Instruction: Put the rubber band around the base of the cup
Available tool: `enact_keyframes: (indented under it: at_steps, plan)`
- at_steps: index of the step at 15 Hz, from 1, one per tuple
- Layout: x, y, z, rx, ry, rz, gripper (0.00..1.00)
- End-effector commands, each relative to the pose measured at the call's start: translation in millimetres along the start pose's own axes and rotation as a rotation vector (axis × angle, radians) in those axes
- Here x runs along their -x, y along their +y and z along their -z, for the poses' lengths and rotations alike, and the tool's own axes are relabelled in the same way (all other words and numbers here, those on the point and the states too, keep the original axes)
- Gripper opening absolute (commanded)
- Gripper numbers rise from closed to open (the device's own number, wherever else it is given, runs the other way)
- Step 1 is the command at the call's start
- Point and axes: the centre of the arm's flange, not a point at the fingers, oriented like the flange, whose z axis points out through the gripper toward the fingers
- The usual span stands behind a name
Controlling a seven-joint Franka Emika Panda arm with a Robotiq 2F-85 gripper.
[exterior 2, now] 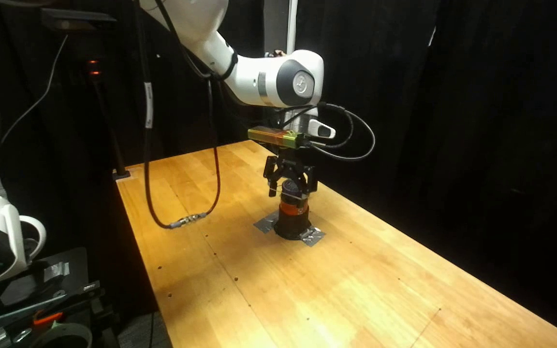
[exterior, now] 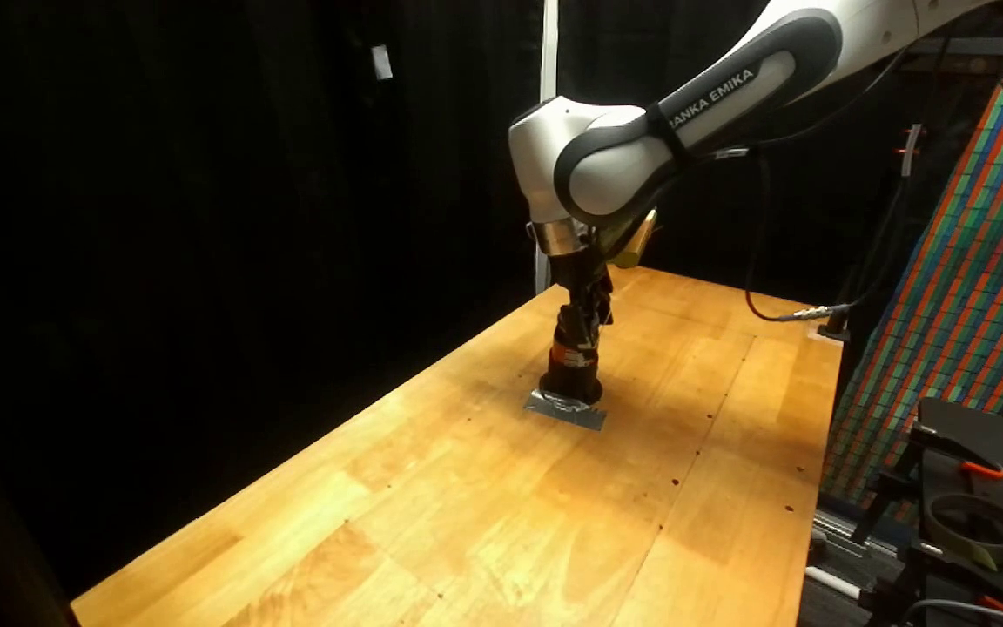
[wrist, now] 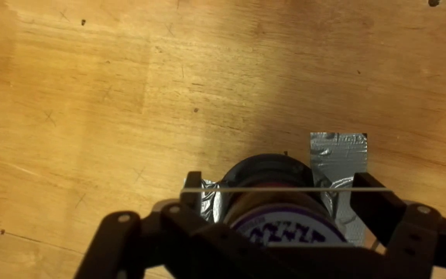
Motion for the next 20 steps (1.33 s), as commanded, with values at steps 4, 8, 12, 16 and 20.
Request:
enact_keyframes:
  at_steps: [4,8,12,16,20]
  plan:
    - [97.8,-9.8,-14.9,0.037,0.086,-0.061,0.75]
    - [117.5,-11.1,-24.0,0.046,0.217,-0.065,0.49]
    - [139.4,-13.3,-36.9,0.078,0.365,-0.065,0.19]
    - [168.5,-14.8,-59.9,0.101,0.489,-0.057,0.06]
    - [191.1,-14.8,-81.4,0.122,0.662,-0.019,0.12]
